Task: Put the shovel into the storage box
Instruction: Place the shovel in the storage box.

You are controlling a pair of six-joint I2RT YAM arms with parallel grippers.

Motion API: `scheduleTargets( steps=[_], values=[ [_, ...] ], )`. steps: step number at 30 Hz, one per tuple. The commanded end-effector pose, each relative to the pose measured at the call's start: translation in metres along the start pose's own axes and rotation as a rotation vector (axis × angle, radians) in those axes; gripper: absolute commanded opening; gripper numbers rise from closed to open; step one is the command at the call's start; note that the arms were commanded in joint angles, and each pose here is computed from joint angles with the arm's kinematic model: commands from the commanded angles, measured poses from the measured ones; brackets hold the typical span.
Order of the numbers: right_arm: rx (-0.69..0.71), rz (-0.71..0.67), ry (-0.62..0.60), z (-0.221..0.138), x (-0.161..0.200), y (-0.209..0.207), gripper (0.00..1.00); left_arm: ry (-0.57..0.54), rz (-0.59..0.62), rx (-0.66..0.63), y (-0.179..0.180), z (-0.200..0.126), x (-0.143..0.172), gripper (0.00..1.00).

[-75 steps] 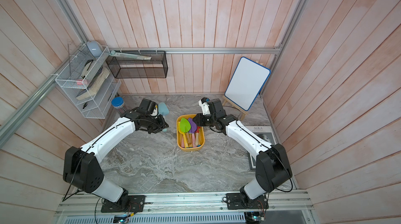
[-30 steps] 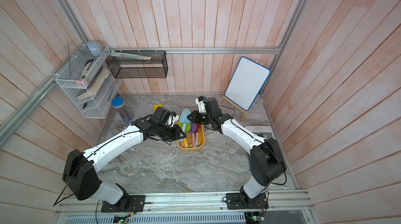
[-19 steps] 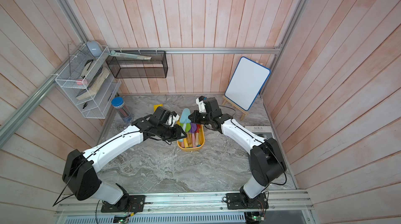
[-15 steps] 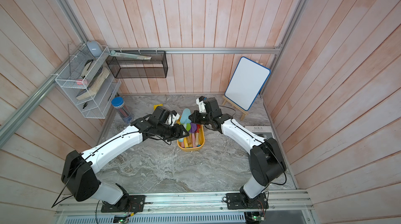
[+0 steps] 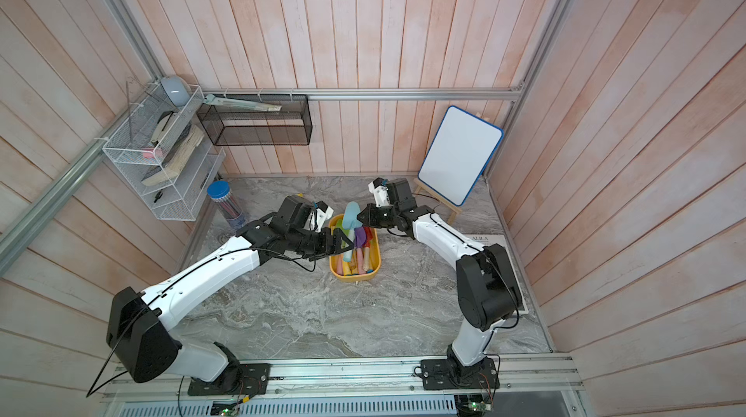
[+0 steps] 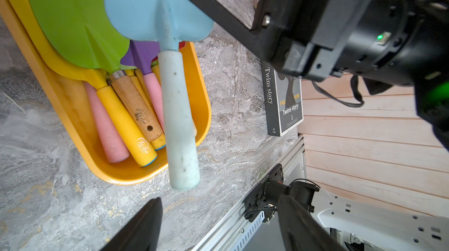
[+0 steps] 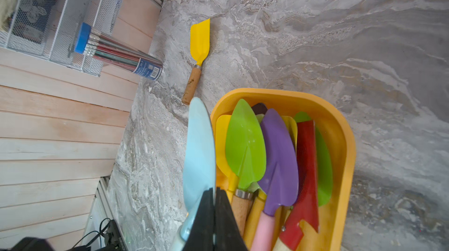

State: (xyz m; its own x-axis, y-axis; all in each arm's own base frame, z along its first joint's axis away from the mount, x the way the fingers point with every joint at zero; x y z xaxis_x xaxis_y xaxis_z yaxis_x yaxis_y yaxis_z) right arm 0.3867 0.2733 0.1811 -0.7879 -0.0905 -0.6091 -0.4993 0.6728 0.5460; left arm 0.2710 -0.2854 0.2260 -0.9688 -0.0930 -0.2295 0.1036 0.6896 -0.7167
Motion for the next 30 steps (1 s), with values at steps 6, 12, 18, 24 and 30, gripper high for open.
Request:
scheduleTargets(
  steps=[6,12,18,24,30],
  values=[
    [0.034,-0.176,0.095,0.006,-0.003,-0.011,0.00,-0.074,0.042,0.010,-0.003,-0.014,-0.006,0.80],
    [0.062,-0.237,0.128,0.012,-0.010,-0.026,0.00,-0.088,0.047,0.009,-0.002,-0.018,-0.006,0.80],
    [0.075,-0.254,0.151,0.025,-0.010,-0.038,0.00,-0.100,0.049,0.004,-0.001,-0.021,-0.007,0.80],
    [0.079,-0.220,0.163,0.037,0.001,-0.049,0.00,-0.108,0.047,-0.007,0.001,-0.022,-0.008,0.80],
    [0.064,-0.176,0.162,0.045,0.012,-0.055,0.00,-0.112,0.046,-0.007,0.001,-0.022,-0.010,0.80]
  ],
)
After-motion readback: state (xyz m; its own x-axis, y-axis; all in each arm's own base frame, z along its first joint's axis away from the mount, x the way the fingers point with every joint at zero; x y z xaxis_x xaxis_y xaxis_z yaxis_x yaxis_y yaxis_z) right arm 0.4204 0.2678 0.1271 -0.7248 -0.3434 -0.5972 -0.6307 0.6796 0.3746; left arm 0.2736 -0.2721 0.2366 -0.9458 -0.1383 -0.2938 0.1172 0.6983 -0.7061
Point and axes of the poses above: each gripper's point midway between its finger pads, its own z axis out along the fingers, its own y axis along the line the jaws close on, x = y × z, the point moved 2 cm from there along -z, back along the fingers, and after that the axes turned 8 degrees about -z, right-handed, at the moved point
